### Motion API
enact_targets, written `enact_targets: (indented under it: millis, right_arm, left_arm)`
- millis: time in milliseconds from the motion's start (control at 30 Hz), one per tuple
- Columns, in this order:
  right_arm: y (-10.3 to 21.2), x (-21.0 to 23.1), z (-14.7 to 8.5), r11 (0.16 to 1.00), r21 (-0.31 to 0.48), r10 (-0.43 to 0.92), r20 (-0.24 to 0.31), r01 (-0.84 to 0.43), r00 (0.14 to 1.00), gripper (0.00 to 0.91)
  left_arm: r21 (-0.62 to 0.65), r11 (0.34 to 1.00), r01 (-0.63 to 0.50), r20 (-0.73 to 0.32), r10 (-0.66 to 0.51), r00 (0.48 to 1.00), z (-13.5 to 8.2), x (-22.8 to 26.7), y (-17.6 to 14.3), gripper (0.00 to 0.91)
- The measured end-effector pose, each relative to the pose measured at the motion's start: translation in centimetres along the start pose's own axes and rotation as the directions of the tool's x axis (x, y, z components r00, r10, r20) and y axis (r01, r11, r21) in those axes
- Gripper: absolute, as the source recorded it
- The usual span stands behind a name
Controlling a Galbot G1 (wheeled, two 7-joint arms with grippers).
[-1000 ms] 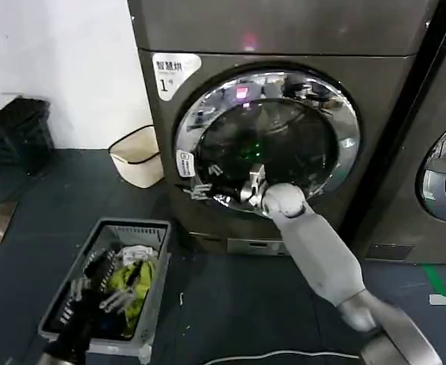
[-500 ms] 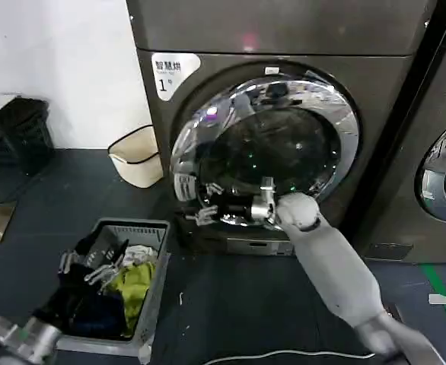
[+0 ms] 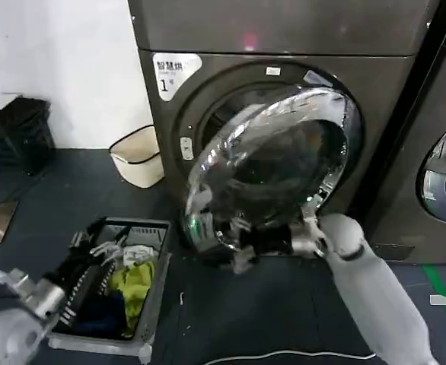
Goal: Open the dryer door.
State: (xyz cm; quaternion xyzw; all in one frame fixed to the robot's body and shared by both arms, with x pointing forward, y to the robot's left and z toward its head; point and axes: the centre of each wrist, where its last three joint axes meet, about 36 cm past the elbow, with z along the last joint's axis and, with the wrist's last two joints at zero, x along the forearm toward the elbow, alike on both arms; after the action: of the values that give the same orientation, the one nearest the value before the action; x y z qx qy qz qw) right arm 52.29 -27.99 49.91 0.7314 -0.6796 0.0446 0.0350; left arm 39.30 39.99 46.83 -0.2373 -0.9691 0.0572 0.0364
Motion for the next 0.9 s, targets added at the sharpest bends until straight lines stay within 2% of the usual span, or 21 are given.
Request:
enact_targets:
  millis: [167, 300, 433, 567, 667, 767, 900]
  right_arm:
    - [2.8, 2.9, 0.2, 0.998, 0.052, 0.031, 0.016, -0.032, 0.999, 0.907]
    - [5.4, 6.1, 0.4, 0.989, 0.088, 0.114, 0.049, -0.118, 0.992, 0.907]
    - [8.2, 9.8, 2.1, 0.967, 0.081, 0.234, 0.077, -0.240, 0.969, 0.907]
    - [11.9, 14.1, 3.0, 0.918, 0.074, 0.381, 0.117, -0.390, 0.917, 0.907]
    - [15.2, 16.9, 3.1, 0.853, 0.083, 0.506, 0.102, -0.515, 0.856, 0.907]
    - [18.8, 19.4, 2.8, 0.754, 0.092, 0.640, 0.123, -0.651, 0.759, 0.907]
    - [24.3, 22.4, 2.4, 0.504, 0.116, 0.834, 0.195, -0.856, 0.517, 0.907]
  left_arm:
    - [0.018, 0.996, -0.091, -0.067, 0.092, 0.994, 0.1, -3.5, 0.9, 0.907]
    - [-0.003, 0.974, -0.226, -0.095, 0.225, 0.970, 1.0, -6.4, 0.7, 0.907]
    - [0.018, 0.949, -0.316, -0.084, 0.316, 0.945, 2.4, -9.3, -0.7, 0.907]
    - [0.055, 0.909, -0.413, -0.044, 0.416, 0.908, 2.4, -12.7, -3.4, 0.907]
    - [0.054, 0.859, -0.509, -0.011, 0.510, 0.860, 2.2, -15.1, -5.8, 0.907]
    - [0.059, 0.800, -0.597, -0.005, 0.598, 0.802, 1.9, -16.8, -7.7, 0.907]
    - [0.060, 0.734, -0.676, -0.007, 0.678, 0.735, 1.4, -18.5, -10.0, 0.907]
